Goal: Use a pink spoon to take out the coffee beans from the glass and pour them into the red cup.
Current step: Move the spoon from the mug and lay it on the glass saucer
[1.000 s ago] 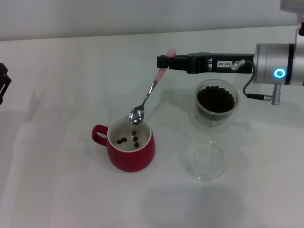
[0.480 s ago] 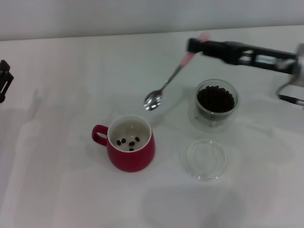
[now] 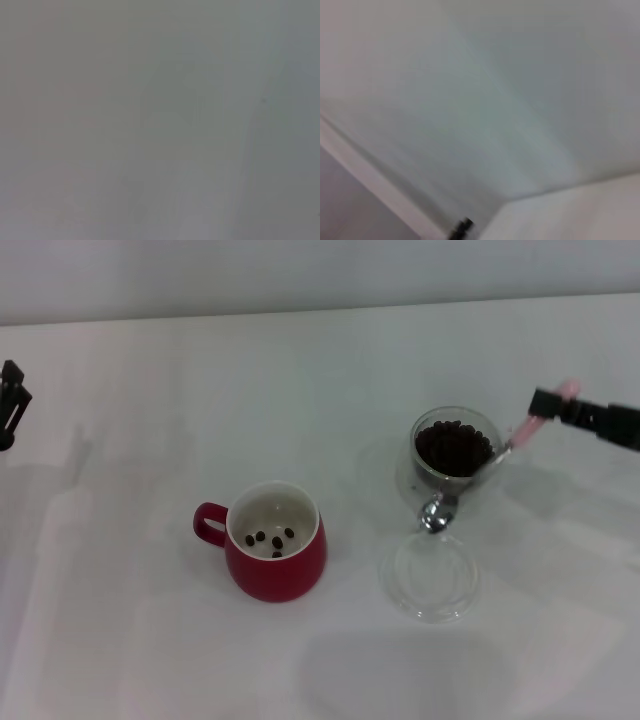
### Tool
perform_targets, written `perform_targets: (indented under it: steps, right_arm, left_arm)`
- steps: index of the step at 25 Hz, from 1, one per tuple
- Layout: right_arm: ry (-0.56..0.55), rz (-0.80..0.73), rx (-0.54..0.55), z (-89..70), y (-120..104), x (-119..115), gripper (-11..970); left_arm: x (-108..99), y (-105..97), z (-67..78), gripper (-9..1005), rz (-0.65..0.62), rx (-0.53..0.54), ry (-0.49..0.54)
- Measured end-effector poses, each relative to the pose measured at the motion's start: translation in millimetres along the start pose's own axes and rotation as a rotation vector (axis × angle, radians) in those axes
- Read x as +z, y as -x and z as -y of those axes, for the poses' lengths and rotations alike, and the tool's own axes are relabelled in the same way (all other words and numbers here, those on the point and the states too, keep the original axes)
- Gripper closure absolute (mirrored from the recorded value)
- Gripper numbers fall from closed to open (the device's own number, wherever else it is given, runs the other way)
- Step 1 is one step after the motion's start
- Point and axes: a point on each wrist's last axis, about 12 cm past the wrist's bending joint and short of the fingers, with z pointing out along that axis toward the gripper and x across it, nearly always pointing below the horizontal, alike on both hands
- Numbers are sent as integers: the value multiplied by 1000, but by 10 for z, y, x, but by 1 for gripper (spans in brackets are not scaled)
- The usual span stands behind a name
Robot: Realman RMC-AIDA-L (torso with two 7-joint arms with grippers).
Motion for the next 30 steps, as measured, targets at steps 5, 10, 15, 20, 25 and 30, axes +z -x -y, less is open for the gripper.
perform_targets:
  steps: [5, 10, 15, 20, 25, 30]
  right_arm:
    - [-113, -49, 12, 140, -123, -17, 687]
    - [-156, -79, 13, 198, -159, 14, 684]
    - [-171, -107, 16, 219, -203, 31, 681]
    - [-187, -143, 26, 246, -283, 88, 679]
    - [-187, -182, 25, 251, -337, 164, 676]
    - [-180, -223, 14, 252, -353, 228, 673]
  left_arm:
    - [62, 22, 33, 104, 6, 1, -13]
    - [77, 29, 39, 103, 8, 2, -16]
    - [78, 31, 33, 103, 9, 4, -16]
    - [78, 34, 26, 103, 9, 6, -15]
    - [78, 33, 27, 102, 9, 6, -15]
    - [78, 35, 19, 102, 8, 8, -14]
